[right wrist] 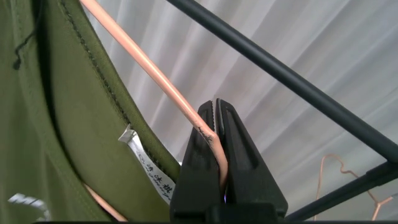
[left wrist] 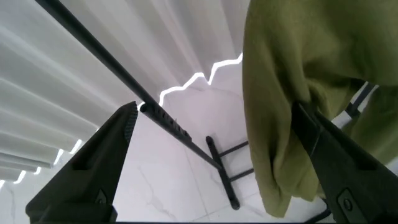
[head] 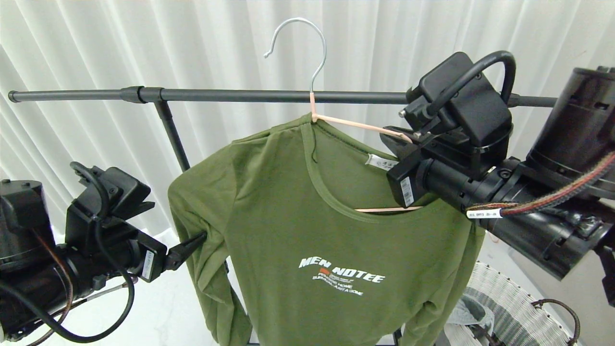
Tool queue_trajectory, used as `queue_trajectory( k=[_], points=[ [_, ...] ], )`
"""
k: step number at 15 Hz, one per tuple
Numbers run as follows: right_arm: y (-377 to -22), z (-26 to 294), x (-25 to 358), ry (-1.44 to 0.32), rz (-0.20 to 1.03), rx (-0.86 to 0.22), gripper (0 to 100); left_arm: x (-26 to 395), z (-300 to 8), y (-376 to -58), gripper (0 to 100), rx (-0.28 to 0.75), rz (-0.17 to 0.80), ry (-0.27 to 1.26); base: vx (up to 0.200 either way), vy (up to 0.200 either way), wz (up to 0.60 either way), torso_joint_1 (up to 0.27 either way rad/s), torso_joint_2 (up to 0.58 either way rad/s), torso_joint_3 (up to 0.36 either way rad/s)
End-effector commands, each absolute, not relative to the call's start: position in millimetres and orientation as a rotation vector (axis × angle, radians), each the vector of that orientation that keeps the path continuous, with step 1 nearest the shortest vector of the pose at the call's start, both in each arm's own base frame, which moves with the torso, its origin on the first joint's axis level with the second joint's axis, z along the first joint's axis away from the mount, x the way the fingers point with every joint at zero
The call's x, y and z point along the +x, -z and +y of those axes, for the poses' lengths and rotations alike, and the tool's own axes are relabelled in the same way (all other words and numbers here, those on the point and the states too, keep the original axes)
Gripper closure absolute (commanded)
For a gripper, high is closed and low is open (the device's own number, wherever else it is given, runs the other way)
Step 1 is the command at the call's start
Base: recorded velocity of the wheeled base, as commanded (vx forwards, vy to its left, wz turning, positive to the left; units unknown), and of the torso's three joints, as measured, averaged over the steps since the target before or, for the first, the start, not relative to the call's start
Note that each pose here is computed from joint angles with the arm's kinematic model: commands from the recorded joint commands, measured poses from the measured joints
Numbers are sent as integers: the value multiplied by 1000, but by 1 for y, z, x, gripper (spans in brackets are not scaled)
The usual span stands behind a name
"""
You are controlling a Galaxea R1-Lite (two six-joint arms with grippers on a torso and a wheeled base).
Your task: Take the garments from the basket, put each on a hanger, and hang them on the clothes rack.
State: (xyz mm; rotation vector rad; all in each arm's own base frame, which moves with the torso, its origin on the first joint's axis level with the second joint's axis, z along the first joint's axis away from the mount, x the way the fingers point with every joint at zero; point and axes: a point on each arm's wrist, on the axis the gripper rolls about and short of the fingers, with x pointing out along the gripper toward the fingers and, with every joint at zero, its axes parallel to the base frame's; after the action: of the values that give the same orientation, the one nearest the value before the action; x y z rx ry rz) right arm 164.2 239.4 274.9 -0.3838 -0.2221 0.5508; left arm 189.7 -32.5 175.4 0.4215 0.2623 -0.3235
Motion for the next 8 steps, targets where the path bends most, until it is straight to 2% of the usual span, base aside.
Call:
queue_trajectory(
  k=[1,2,8],
  points=[
    [-276,241,161,-559,-226,-382,100,189,-32,-174,0,421,267,323,0,0,0,0,0,0],
    [-276,241,161,-559,-227,-381,100,189,-32,-174,100,421,267,323,0,0,0,0,0,0],
    [-274,238,164,-538,-215,-384,100,184,-21,-172,100,415,281,265,0,0,0,0,0,0]
  ],
)
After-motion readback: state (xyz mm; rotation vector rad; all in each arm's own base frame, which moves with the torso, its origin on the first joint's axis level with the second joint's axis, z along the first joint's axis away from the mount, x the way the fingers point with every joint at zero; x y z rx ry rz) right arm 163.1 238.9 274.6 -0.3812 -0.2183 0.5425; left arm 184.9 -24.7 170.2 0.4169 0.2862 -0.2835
